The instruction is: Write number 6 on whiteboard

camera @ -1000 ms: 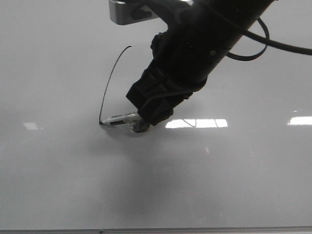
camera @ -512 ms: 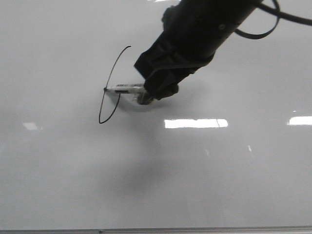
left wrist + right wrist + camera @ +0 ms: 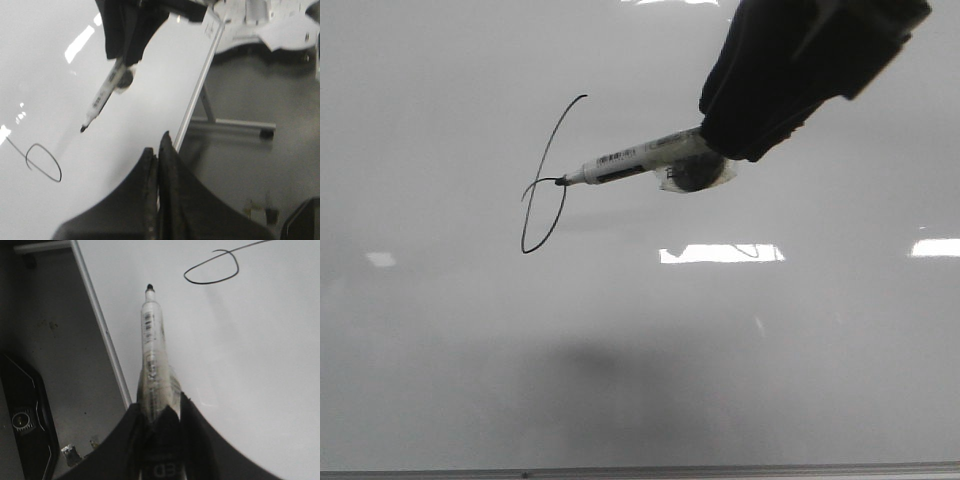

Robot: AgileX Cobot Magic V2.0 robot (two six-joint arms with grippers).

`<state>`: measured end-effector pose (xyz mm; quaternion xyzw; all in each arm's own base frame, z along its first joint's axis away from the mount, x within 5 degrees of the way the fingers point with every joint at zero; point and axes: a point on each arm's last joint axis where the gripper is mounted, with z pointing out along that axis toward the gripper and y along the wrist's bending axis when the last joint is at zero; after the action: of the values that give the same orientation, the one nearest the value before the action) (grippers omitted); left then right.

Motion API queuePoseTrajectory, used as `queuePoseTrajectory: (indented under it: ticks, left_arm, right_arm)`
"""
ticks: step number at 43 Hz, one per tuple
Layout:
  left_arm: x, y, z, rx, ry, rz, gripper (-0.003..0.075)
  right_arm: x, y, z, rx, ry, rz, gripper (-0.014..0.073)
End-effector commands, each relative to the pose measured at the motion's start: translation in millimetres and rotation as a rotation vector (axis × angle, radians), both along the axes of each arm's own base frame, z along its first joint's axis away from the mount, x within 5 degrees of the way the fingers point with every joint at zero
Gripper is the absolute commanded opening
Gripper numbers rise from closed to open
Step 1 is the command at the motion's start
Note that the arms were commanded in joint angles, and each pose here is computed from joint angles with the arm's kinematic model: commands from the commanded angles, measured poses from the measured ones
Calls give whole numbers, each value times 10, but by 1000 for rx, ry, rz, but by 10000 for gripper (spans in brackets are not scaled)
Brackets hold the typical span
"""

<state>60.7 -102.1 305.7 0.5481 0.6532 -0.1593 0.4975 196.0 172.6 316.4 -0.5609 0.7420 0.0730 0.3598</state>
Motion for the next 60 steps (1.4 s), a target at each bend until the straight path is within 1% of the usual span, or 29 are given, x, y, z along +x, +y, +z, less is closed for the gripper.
queuePoseTrajectory:
  ticks: [1, 3, 5, 9, 11, 13, 18, 23, 27, 36, 42, 48, 50, 53, 56, 60]
  left_arm:
    - [102, -184, 194, -2, -35, -7, 60]
    - [150, -277, 220, 28, -39, -16, 126]
    - [200, -373, 229, 67, -56, -34, 209]
    - [292, -551, 242, 118, -66, -54, 391]
    - [330, -624, 244, 131, -59, -55, 443]
    - [365, -684, 240, 148, -60, -56, 468]
    - [426, -769, 201, 192, -76, -59, 468]
    - [446, -808, 162, 208, -65, -61, 445]
    - [446, -809, 161, 208, -65, -61, 398]
    - [445, -805, 157, 213, -62, -60, 283]
    - [445, -805, 157, 213, -62, -60, 198]
    - [445, -805, 157, 213, -62, -60, 87]
    - [445, -805, 157, 213, -62, -60, 57]
    - [445, -804, 156, 215, -61, -59, 15]
    - [445, -803, 155, 216, -61, -59, -11]
    - [445, -802, 153, 218, -60, -59, -13]
  right_arm:
    - [-129, -10, 247, 46, -95, 52, -59]
    - [-207, 6, 290, 56, -104, 79, -59]
    - [-281, 38, 317, 63, -110, 109, -59]
    - [-403, 114, 345, 75, -117, 167, -59]
    - [-455, 157, 345, 77, -116, 195, -59]
    - [-498, 190, 344, 77, -114, 217, -59]
    - [-585, 259, 349, 85, -117, 262, -59]
    - [-650, 307, 354, 93, -119, 294, -59]
    - [-657, 319, 362, 103, -127, 297, -59]
    - [-661, 335, 378, 135, -119, 289, -59]
    - [-664, 336, 378, 138, -114, 289, -59]
    - [-660, 339, 385, 144, -120, 287, -49]
    - [-658, 341, 387, 146, -122, 286, -12]
    - [-656, 343, 391, 151, -127, 285, 102]
    - [-652, 342, 393, 155, -125, 279, 266]
    - [-651, 342, 393, 168, -105, 258, 521]
